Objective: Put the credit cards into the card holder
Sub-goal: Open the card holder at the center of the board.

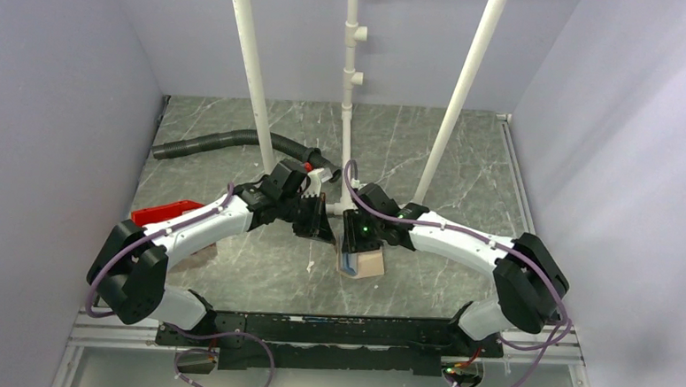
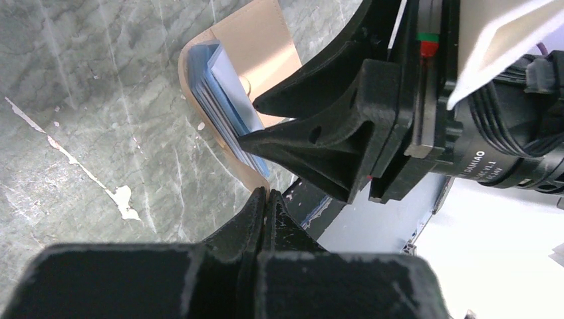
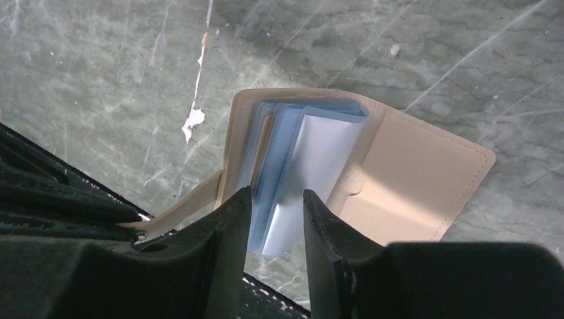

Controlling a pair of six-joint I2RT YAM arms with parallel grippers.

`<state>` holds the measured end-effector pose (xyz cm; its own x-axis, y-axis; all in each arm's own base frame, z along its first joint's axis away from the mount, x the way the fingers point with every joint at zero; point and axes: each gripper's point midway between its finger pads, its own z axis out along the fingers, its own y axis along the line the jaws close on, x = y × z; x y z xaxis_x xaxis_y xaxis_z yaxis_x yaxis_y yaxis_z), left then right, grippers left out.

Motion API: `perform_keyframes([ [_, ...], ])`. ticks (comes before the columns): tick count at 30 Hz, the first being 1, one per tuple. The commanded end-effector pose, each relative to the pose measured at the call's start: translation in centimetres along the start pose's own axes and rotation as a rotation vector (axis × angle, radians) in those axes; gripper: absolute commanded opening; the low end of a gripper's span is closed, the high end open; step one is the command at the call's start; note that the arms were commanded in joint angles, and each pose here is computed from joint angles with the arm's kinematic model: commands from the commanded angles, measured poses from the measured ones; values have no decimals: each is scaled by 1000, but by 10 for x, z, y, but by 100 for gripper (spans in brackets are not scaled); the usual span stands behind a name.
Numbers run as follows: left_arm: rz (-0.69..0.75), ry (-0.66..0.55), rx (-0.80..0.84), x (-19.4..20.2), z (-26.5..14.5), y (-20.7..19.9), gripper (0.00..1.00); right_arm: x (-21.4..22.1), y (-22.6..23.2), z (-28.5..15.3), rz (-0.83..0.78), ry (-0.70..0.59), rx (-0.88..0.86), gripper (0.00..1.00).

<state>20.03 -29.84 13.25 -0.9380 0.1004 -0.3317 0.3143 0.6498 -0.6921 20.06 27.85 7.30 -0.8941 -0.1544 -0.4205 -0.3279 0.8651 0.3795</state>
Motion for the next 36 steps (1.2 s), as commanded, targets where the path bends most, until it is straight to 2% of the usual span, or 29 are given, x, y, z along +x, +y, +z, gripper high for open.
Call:
perform_keyframes([
  [1, 32, -36, 37, -9, -9, -13, 0, -2, -4, 2, 5, -17, 37, 34],
  [7, 33, -35, 12, -9, -10, -10, 0, 1, -11, 0, 11, -21, 64, 27],
  [13, 34, -29, -49, -8, -11, 0, 0, 2, -13, 0, 18, -23, 72, 13],
  [25, 40, -9, -143, -1, -11, 22, 0, -1, -22, -8, 27, -64, 105, 8],
  [27, 40, -4, -149, -1, -11, 23, 0, 0, -23, -7, 29, -60, 107, 10],
  [32, 47, -1, -156, -1, -11, 24, 0, 0, -27, -6, 28, -63, 125, 28],
  [36, 44, 3, -148, 0, -9, 24, 0, -1, -28, -6, 23, -61, 128, 37],
])
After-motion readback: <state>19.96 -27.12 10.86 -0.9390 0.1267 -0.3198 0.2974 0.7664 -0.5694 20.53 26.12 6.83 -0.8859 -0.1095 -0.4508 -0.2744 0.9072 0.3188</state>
